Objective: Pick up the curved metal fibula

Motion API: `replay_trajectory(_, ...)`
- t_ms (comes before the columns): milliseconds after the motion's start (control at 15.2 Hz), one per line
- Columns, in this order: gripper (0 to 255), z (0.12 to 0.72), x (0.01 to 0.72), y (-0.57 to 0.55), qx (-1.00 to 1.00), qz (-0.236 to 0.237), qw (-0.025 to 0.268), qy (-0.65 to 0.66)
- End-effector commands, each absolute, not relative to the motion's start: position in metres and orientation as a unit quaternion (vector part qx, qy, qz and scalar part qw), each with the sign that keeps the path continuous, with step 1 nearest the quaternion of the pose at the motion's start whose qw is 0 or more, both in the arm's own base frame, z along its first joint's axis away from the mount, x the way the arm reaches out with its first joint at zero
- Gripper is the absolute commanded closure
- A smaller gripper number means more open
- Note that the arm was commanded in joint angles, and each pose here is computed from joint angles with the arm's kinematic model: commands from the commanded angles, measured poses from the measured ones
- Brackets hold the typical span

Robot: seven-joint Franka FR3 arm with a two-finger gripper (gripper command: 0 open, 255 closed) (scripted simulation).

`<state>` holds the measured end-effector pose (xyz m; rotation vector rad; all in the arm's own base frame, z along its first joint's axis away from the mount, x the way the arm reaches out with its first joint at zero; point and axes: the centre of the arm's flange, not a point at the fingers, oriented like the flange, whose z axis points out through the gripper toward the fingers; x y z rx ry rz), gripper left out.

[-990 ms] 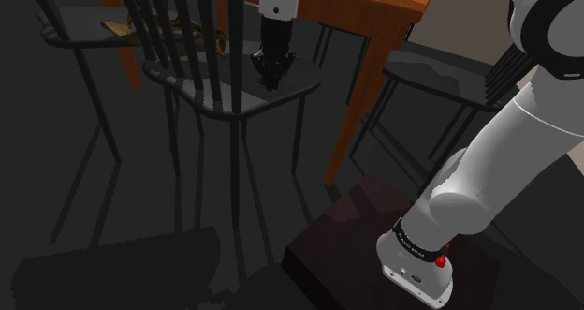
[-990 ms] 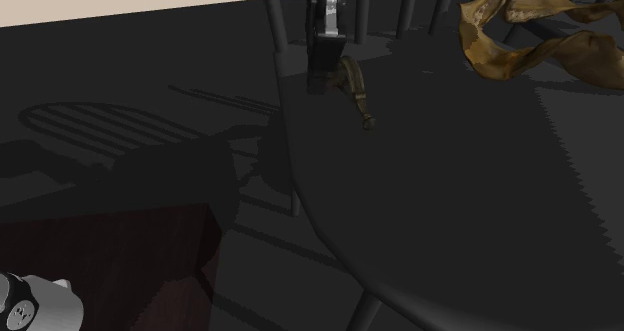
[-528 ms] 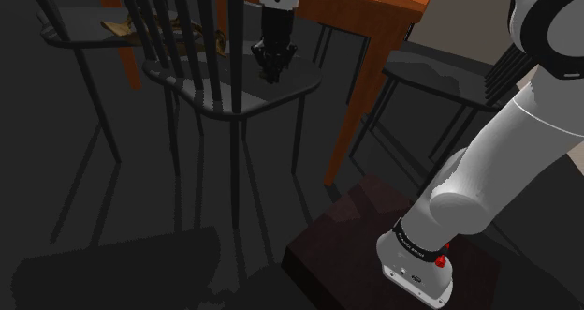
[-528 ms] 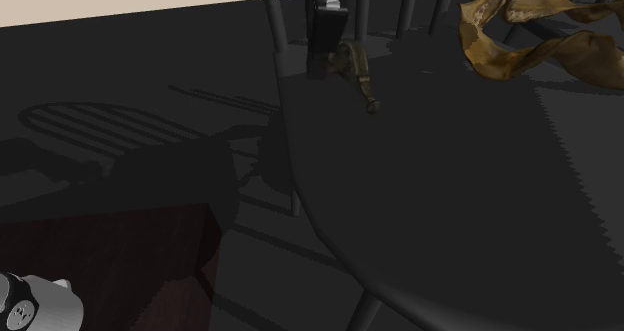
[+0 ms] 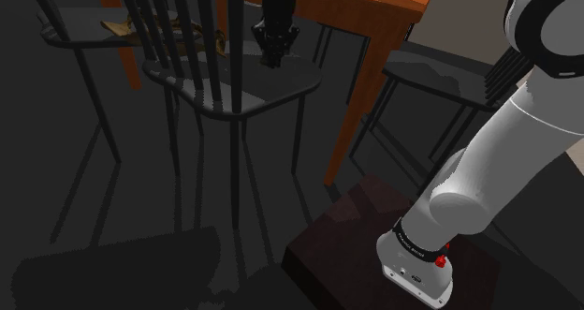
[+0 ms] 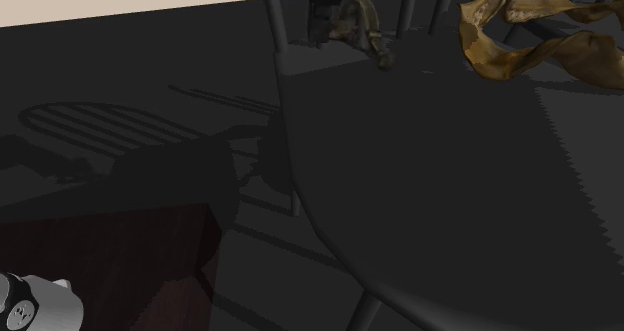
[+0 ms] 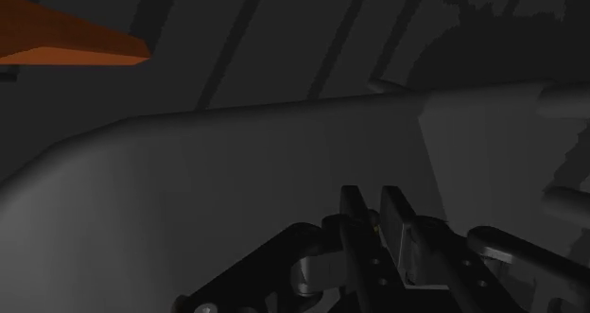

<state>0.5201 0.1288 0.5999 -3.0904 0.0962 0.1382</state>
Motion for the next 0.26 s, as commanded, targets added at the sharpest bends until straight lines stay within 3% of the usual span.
replay_trajectory(0, 255, 0.6103, 0.5188, 0.1288, -0.998, 0.045, 0.023, 0.031)
replay_trajectory(198, 255, 0.6164, 0.5188, 0.1288, -0.998, 0.045, 0.023, 0.031)
